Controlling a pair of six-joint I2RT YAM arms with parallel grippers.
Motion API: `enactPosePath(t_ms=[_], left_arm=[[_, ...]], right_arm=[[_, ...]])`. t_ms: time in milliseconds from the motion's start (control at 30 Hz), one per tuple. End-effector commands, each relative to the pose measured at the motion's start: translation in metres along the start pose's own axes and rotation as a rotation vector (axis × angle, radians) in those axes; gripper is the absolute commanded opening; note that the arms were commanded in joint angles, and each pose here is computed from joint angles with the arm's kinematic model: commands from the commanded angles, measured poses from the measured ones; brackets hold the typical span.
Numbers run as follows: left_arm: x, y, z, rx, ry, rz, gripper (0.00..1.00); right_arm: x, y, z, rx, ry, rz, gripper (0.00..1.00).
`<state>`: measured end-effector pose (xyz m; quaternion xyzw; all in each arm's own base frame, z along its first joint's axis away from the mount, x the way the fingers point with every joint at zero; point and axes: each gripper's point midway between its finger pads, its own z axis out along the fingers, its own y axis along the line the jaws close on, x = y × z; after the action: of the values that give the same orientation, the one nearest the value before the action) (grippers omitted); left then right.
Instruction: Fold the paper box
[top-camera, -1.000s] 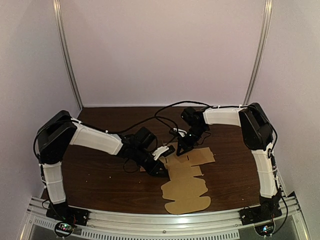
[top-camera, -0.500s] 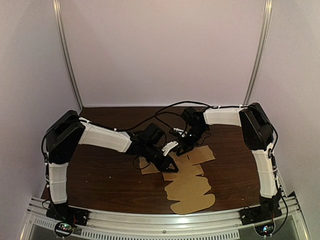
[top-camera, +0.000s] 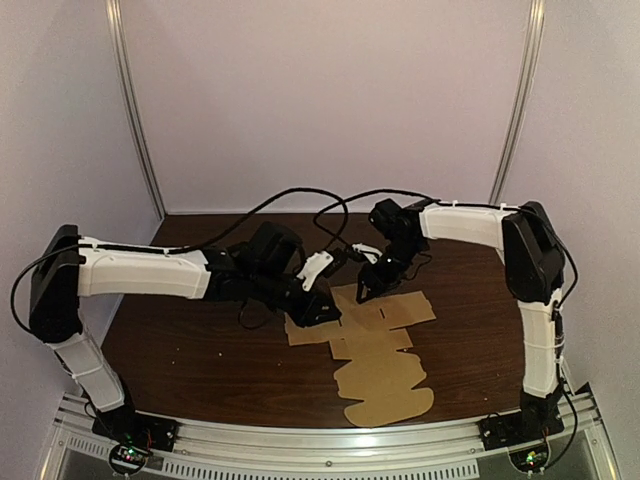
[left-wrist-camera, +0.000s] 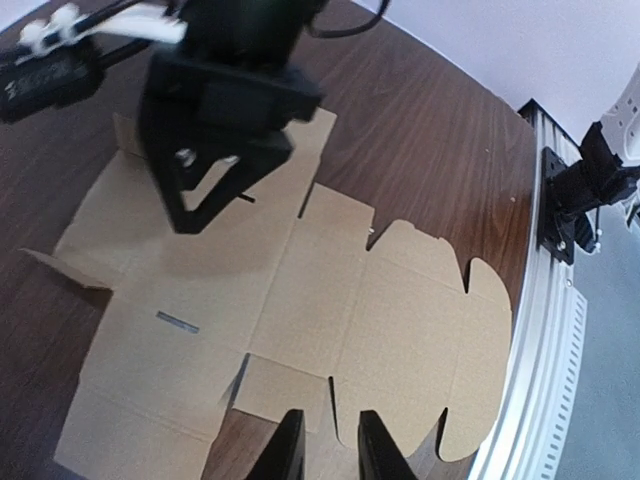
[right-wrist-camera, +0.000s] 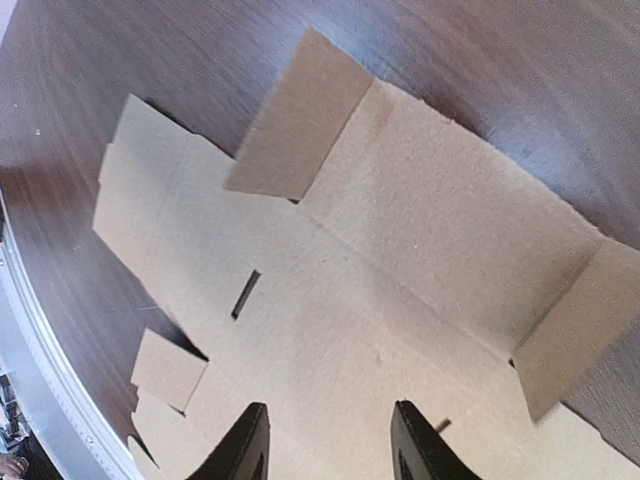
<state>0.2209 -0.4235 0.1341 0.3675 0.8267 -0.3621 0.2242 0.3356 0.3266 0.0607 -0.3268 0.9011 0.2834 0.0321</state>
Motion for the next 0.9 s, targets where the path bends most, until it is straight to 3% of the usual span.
enactPosePath(t_ms=[0, 133, 233, 333, 633, 867], left_arm=[[0.042, 0.040, -0.003, -0.188, 0.058, -0.096, 0.22], [0.060, 0.053, -0.007, -0.232, 0.013, -0.168, 0.23], [0.060, 0.067, -0.008, -0.295, -0.032, -0.227, 0.26], [0.065, 0.077, 0.003, -0.325, -0.028, -0.279, 0.28], [0.075, 0.077, 0.031, -0.256, -0.019, -0.354, 0.16], [0.077, 0.069, 0.053, -0.176, 0.011, -0.377, 0.15]], right_arm=[[0.000, 0.027, -0.061, -0.010, -0.080, -0.167, 0.46], [0.042, 0.047, -0.074, -0.088, -0.053, -0.433, 0.59], [0.071, 0.049, -0.074, -0.079, -0.050, -0.636, 0.72], [0.081, 0.048, -0.073, -0.042, -0.088, -0.812, 0.79], [0.106, 0.044, -0.033, -0.017, -0.024, -1.023, 0.80], [0.116, 0.031, -0.004, 0.103, 0.030, -1.088, 0.79]])
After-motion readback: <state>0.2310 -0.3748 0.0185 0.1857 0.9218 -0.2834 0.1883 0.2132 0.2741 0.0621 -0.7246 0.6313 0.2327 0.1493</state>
